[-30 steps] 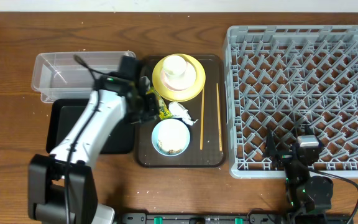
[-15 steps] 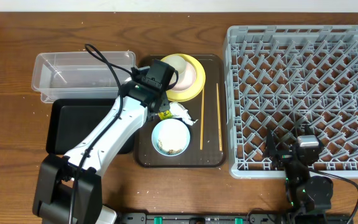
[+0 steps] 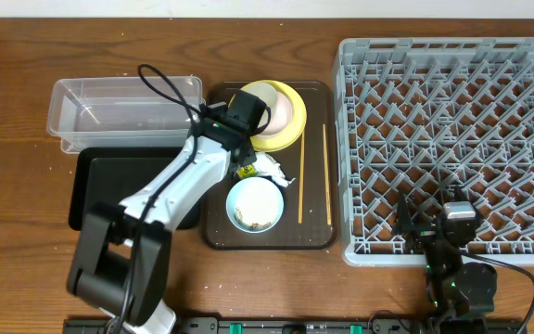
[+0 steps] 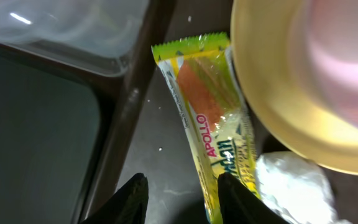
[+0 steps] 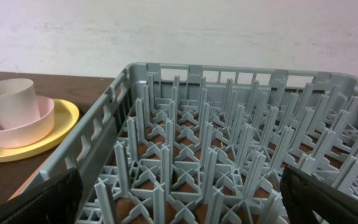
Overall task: Sort waste into correct bins and load items into the dishwasher rack
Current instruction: 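Reach left gripper to the yellow snack wrapper and grasp it, then carry the wrapper with left gripper and drop it into clear bin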
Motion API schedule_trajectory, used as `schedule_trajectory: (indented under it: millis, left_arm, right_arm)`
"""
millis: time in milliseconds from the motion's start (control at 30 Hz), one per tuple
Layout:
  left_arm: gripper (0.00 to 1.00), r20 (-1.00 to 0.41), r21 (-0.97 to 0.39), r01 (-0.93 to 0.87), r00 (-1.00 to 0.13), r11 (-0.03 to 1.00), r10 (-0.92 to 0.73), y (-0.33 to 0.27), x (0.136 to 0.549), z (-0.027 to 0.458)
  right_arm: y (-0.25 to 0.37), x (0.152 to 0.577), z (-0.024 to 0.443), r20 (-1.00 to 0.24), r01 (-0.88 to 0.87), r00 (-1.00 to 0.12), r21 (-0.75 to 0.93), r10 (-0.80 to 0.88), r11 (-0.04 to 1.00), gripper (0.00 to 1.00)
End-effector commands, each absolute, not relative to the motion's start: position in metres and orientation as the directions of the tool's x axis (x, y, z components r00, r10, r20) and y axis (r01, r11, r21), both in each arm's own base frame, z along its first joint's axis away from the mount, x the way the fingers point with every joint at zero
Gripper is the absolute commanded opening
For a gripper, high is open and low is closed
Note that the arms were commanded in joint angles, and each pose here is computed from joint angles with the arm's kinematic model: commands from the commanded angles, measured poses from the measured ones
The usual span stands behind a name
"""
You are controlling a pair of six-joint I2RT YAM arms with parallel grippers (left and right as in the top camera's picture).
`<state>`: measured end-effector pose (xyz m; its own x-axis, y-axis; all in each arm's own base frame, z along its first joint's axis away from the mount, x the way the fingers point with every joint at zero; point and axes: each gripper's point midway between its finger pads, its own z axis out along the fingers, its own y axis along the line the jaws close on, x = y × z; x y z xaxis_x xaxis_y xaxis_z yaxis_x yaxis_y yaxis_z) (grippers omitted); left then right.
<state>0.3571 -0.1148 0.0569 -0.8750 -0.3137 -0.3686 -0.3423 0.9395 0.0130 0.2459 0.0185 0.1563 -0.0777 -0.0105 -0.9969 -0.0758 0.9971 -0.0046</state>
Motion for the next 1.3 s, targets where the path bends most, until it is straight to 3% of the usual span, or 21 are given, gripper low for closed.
schedule_trajectory:
  millis: [0,633,767,933,1100,1267]
  left_arm:
    - [0.40,-0.376,0.038,-0.361,-0.869,0.932,-0.321,-0.111,0.362,0.048]
    - [0.39,-0.344,0.071,-0.358,-0.885,0.931,-0.314,-0.115,0.370,0.004]
    - [0.29,-0.345,0.071,-0.358,-0.885,0.931,-0.314,-0.115,0.370,0.004]
    - [0.27,-0.344,0.072,-0.358,-0.885,0.931,-0.314,-0.115,0.370,0.004]
    - [0.06,-0.346,0.072,-0.351,-0.887,0.934,-0.306,-0.115,0.370,0.005]
    - [0.06,-0.393,0.030,-0.334,-0.870,0.942,-0.296,-0.118,0.376,0.032]
  right_arm:
    - [0.015,0.246,0.155,-0.997,-0.064,-0.082,-0.001,-0.006,0.998,0.99]
    - [0.015,0.246,0.155,-0.997,-0.064,-0.082,-0.001,-0.006,0.998,0.99]
    - [0.015,0.246,0.155,-0.997,-0.064,-0.082,-0.001,-0.006,0.998,0.99]
    - [0.015,0.246,0.155,-0.997,-0.064,-0.082,-0.001,-0.006,0.998,0.99]
    - [0.015,0.246,0.155,-0.997,-0.064,-0.082,-0.001,-0.006,0.998,0.99]
    - [0.015,0.246,0.155,-0.997,-0.064,-0.082,-0.001,-0.006,0.998,0.99]
